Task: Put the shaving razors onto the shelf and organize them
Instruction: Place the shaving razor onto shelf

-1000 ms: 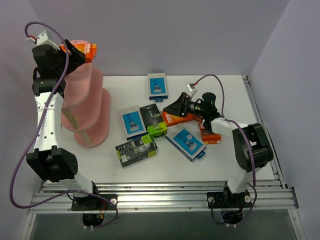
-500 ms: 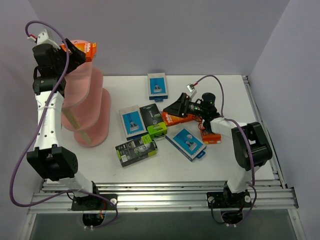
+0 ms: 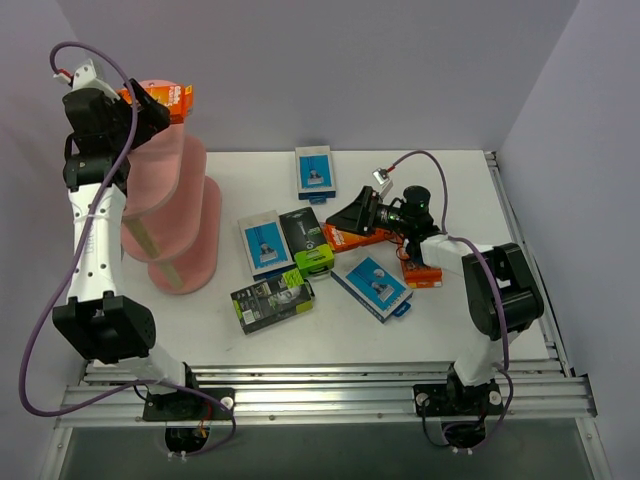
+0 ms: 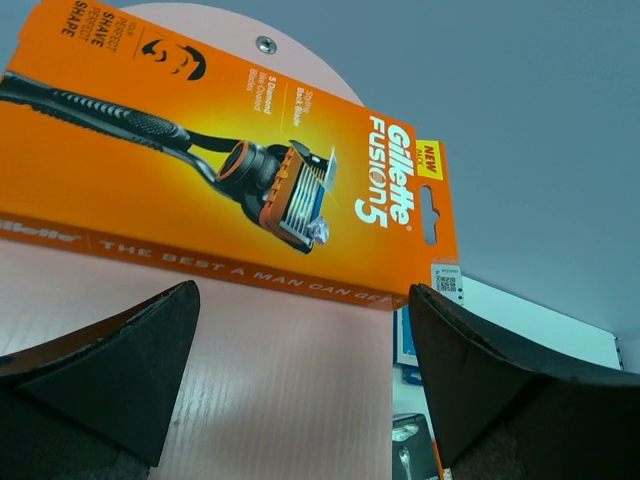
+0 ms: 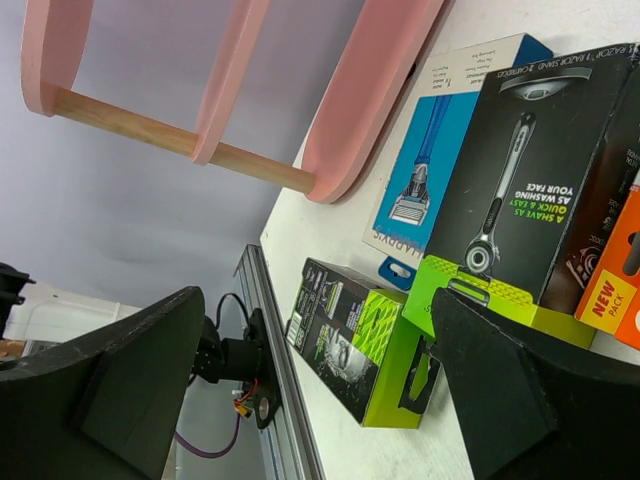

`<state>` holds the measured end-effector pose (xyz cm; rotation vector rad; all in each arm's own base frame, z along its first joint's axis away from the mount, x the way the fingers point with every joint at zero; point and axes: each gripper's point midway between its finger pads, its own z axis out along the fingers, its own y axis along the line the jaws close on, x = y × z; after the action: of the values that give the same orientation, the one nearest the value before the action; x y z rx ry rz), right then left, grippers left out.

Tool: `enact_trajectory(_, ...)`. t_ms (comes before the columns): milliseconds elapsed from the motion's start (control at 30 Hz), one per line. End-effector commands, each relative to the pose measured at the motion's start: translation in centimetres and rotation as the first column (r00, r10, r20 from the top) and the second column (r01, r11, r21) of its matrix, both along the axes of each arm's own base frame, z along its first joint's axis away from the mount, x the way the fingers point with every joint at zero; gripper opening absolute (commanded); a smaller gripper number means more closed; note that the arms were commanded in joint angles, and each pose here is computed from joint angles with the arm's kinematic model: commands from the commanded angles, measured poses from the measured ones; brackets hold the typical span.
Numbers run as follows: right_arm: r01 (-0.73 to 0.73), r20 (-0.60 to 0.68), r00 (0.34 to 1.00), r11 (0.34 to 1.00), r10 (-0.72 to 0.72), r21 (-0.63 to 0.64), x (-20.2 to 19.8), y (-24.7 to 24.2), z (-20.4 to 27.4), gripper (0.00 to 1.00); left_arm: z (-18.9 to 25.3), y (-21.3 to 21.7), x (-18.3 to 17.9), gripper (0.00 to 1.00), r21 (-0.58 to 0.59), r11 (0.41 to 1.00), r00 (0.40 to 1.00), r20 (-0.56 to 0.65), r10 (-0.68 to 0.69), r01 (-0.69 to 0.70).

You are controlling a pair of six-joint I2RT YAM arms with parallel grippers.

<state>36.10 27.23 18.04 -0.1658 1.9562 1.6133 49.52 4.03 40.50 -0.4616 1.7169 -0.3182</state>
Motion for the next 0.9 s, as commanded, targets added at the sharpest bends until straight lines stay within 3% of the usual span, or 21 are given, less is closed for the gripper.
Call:
enact_trajectory(0,-0.019,0.081,0.997,1.0,0.018,0.015,0.0,-0.1,1.9,0.92,3.9,0.4,-2.7,0.95,0.03,0.999,0.998,0.058,0.009,-0.011)
enact_trajectory(200,-0.009,0.097,0.995,1.0,0.011,-0.02,-0.1,-0.3,2.3,0.92,5.9,0.1,-6.1,0.94,0.045,0.999,0.997,0.075,0.009,-0.013)
enact_trajectory(400,0.079,0.07,0.995,0.973,-0.065,-0.218,1.3,-1.3,-0.4,0.92,7.6,-2.1,-11.2,0.95,0.064,0.997,0.991,0.117,-0.061,0.053)
enact_trajectory(600,0.165,0.02,0.985,0.921,-0.169,-0.352,1.3,-3.2,-2.6,0.92,4.3,-5.8,-16.1,0.99,0.056,0.987,0.983,0.093,-0.158,0.154)
enact_trajectory(633,0.169,0.005,0.984,0.915,-0.18,-0.368,1.0,-3.5,-3.0,0.92,3.7,-6.4,-16.5,0.9,0.06,0.983,0.98,0.084,-0.179,0.175)
enact_trajectory(733,0.225,0.005,0.969,0.88,-0.246,-0.417,0.9,-4.8,-3.2,0.92,1.8,-8.9,-18.0,0.87,0.057,0.965,0.964,0.065,-0.259,0.255)
enact_trajectory(867,0.369,-0.009,0.899,0.768,-0.438,-0.524,1.3,-8.2,-4.6,0.91,-1.8,-12.0,-19.1,0.95,0.046,0.929,0.929,0.034,-0.369,0.368)
